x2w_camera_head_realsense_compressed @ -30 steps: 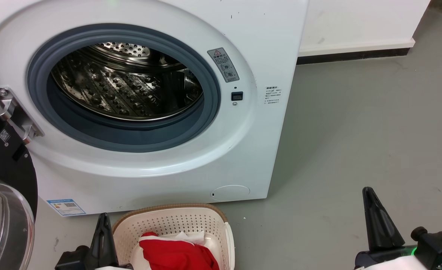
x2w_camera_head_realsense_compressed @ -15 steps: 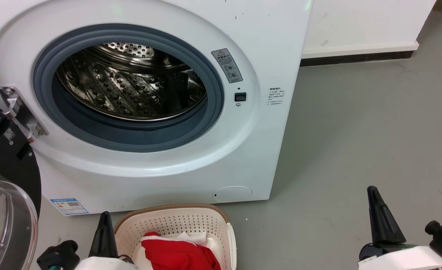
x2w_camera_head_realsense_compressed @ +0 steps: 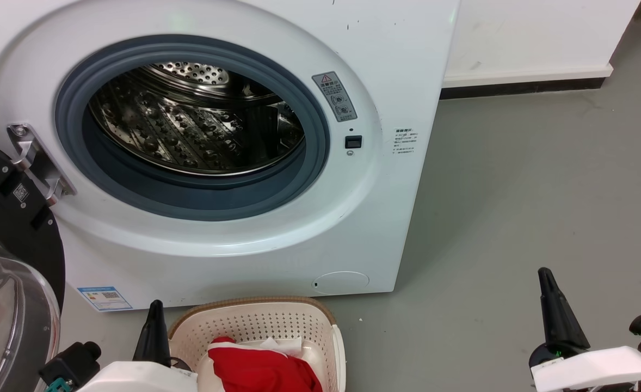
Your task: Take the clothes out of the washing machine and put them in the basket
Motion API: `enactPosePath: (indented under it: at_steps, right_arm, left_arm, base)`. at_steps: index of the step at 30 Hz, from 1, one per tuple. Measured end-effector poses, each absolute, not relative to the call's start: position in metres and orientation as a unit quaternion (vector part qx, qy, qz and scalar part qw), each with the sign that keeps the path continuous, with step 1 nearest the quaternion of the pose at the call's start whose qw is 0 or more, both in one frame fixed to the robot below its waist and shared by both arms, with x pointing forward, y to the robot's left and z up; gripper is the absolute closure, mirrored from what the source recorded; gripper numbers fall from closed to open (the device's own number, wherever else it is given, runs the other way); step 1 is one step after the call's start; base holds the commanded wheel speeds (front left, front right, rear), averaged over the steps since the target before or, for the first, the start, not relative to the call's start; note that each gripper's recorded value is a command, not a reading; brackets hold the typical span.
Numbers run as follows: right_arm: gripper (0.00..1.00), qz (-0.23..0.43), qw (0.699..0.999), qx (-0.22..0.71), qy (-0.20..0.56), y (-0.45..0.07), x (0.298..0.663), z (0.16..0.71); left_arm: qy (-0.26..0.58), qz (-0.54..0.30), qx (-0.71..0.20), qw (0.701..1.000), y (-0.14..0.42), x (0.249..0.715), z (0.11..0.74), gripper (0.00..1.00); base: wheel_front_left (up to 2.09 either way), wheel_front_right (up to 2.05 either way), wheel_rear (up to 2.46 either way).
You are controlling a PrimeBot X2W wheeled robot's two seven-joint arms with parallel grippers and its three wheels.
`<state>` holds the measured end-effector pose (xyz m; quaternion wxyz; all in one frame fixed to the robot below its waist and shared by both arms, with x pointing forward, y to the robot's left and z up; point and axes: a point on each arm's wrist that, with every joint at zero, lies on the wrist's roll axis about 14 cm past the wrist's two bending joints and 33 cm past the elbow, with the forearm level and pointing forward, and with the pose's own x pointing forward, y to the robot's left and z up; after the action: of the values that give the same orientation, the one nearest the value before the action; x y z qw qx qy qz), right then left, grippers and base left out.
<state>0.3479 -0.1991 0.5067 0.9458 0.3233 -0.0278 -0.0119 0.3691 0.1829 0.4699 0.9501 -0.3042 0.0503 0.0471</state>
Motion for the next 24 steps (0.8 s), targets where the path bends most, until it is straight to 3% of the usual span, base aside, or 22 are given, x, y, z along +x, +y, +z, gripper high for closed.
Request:
enactPosePath:
  at_steps: [24]
  right_arm:
    - [1.00, -0.019, 0.884, 0.468, -0.014, -0.203, 0.362, 0.503]
  left_arm:
    - [0.056, 0.043, -0.458, 0.886, 0.185, 0.375, 0.472, 1.00]
  base:
    - [0.00, 0.00, 0.00]
